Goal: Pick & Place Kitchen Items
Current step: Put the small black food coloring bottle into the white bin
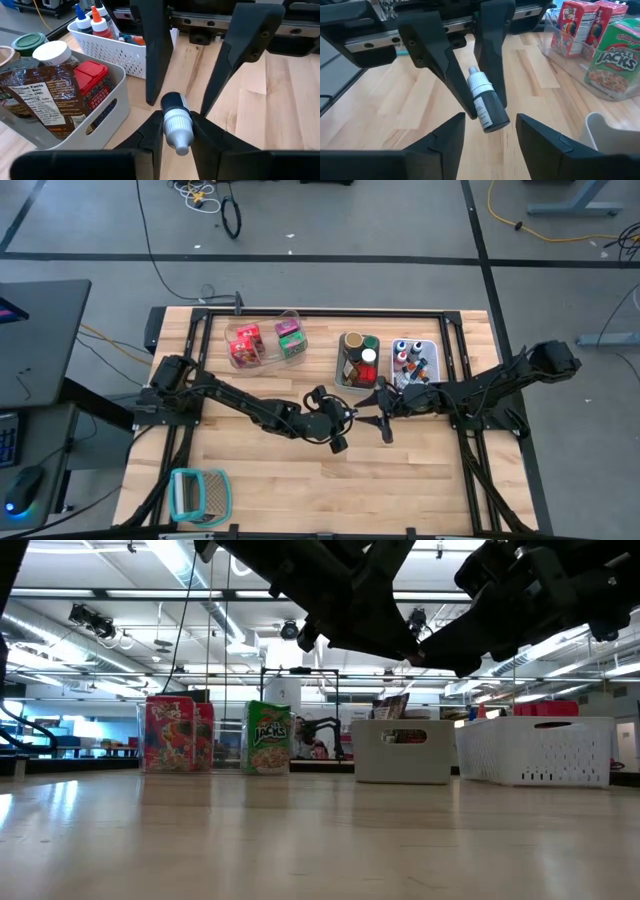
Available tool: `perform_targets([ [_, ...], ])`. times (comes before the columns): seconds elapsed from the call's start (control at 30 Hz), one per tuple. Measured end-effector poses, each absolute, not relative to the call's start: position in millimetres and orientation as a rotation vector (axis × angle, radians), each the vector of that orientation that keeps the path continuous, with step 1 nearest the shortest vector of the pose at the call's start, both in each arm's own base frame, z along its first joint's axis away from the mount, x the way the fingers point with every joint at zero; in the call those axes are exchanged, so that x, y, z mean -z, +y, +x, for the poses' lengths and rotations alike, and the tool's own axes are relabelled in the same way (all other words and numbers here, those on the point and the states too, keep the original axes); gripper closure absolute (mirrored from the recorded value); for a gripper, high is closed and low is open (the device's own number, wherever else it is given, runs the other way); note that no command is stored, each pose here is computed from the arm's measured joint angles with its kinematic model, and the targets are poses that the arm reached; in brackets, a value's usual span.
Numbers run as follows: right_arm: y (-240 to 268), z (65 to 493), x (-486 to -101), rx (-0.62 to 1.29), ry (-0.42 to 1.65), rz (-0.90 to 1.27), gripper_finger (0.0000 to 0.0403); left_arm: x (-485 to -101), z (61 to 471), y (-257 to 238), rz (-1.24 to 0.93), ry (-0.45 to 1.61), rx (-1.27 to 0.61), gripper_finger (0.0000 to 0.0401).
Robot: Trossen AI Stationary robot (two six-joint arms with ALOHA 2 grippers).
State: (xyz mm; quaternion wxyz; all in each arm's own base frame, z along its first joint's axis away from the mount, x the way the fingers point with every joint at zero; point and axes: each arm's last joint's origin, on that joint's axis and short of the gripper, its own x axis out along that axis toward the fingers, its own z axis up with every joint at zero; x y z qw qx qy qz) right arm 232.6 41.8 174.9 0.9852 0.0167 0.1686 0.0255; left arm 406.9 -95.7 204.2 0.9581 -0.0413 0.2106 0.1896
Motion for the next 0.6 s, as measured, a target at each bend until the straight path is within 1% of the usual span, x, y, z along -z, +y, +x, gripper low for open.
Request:
perform_targets([
  [0.1, 42.1, 232.6, -174.9, -0.059, 0.339, 0.035, 0.0225, -204.2, 406.9, -95.7, -0.084, 0.427, -0.385, 0.0314],
  [0.37, 42.1, 232.5, -174.8, -0.063, 0.34, 0.041, 0.0284, -204.1, 406.8, -95.9, -0.083, 0.429, -0.383, 0.0316],
  [0.6, 42.2, 232.5, -174.7, -0.064, 0.341, 0.036, 0.0306, -204.0, 406.7, -96.0, -0.099, 0.428, -0.384, 0.031],
])
